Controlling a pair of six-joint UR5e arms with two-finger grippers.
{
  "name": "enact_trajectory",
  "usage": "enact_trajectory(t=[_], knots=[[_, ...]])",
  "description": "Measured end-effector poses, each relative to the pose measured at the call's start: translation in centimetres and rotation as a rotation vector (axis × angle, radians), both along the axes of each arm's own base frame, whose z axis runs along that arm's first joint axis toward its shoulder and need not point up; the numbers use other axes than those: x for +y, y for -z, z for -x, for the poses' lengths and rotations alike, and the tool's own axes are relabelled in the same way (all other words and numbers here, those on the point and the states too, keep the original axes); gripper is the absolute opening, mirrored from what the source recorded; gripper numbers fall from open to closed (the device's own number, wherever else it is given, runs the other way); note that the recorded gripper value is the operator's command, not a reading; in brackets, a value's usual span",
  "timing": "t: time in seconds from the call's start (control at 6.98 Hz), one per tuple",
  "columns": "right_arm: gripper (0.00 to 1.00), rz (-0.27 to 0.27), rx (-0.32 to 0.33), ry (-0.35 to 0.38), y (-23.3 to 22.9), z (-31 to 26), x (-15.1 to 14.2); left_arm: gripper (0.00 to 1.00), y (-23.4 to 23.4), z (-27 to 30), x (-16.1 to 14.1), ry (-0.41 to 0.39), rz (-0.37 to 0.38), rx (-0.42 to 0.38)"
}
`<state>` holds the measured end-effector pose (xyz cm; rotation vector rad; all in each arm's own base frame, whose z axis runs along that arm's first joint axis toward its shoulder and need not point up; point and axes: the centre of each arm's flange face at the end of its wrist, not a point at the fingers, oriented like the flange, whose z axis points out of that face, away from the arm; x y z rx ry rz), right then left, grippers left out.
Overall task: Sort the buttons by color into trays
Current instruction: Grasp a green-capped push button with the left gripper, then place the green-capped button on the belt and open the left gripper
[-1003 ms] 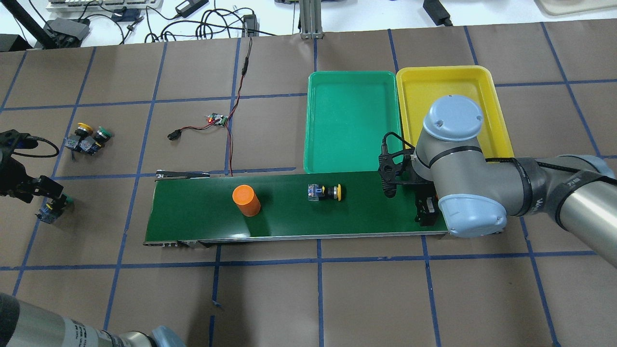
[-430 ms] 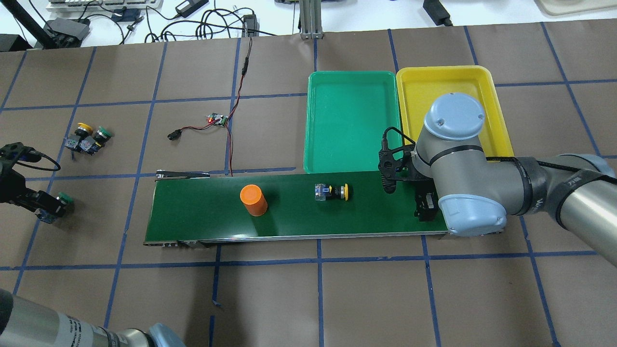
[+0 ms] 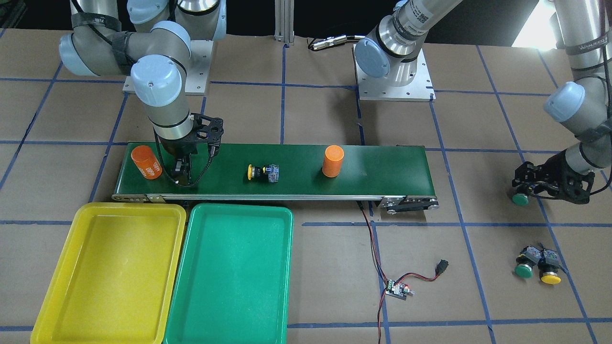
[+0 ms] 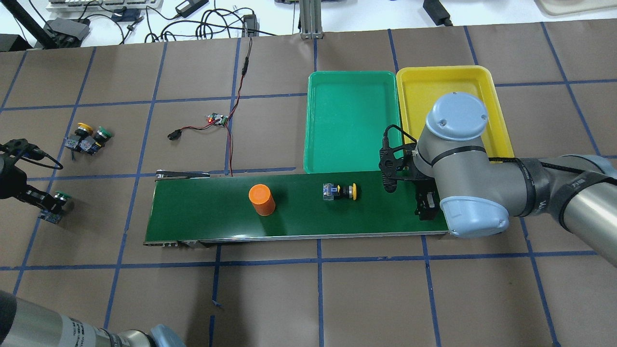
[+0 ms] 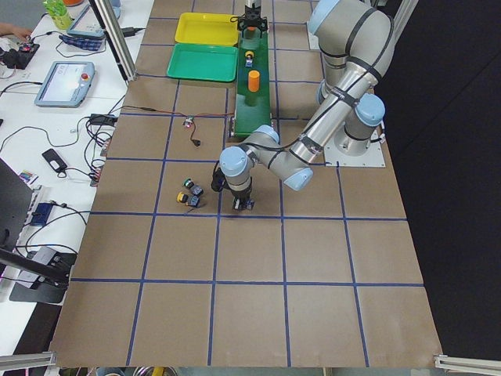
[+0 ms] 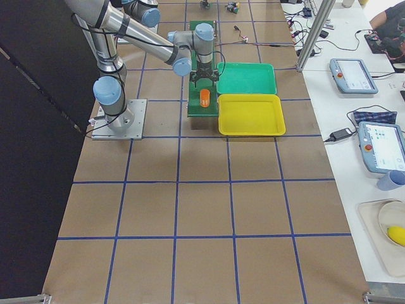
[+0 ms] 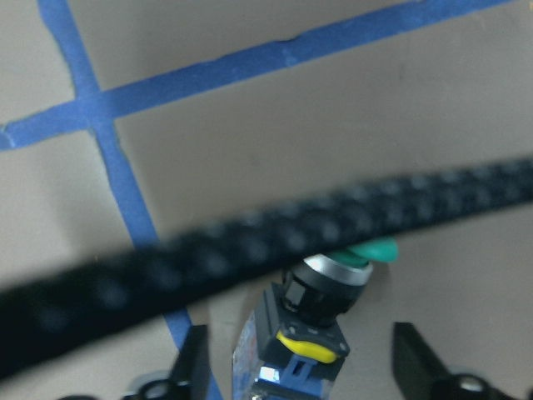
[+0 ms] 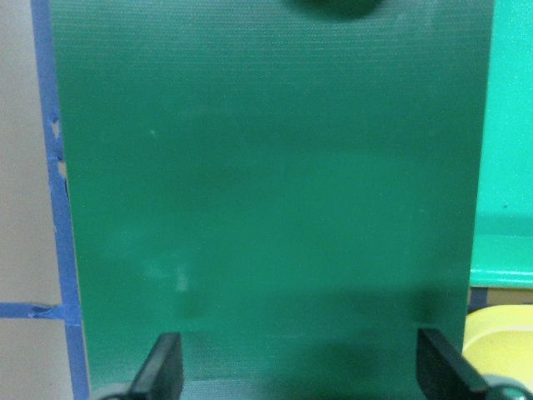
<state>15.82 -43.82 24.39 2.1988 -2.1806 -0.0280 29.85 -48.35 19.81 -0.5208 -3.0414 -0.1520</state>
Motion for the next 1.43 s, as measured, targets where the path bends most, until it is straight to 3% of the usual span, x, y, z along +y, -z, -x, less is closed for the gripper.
enact_trajectory(t=[0.14, 0.43, 0.86, 1.0, 1.15, 1.43], knots=[[1.0, 0.0, -0.001, 0.0, 0.0, 0.0, 0.0, 0.0, -1.9, 2.1, -1.0, 0.037, 0.03, -0.005], [1.0, 0.001, -0.002, -0.002, -0.1, -0.1, 0.1, 0.0, -7.3, 12.3, -3.0, 0.194, 0.109, 0.01], [1.0, 0.003, -0.004, -0.003, -0.1, -0.1, 0.1, 0.0, -9.0, 31.3, 0.4, 0.589, 0.074, 0.062], [1.0, 0.002, -0.004, -0.003, -0.1, -0.1, 0.2, 0.4, -8.3, 36.2, 1.8, 0.705, 0.08, 0.061], [1.0, 0.001, -0.004, -0.003, -0.1, -0.1, 0.2, 0.99, -7.7, 39.3, 2.7, 0.783, 0.1, 0.046], [1.0, 0.002, -0.007, -0.003, -0.2, -0.2, 0.2, 1.0, -7.4, 41.1, 3.4, 0.832, 0.12, 0.022]])
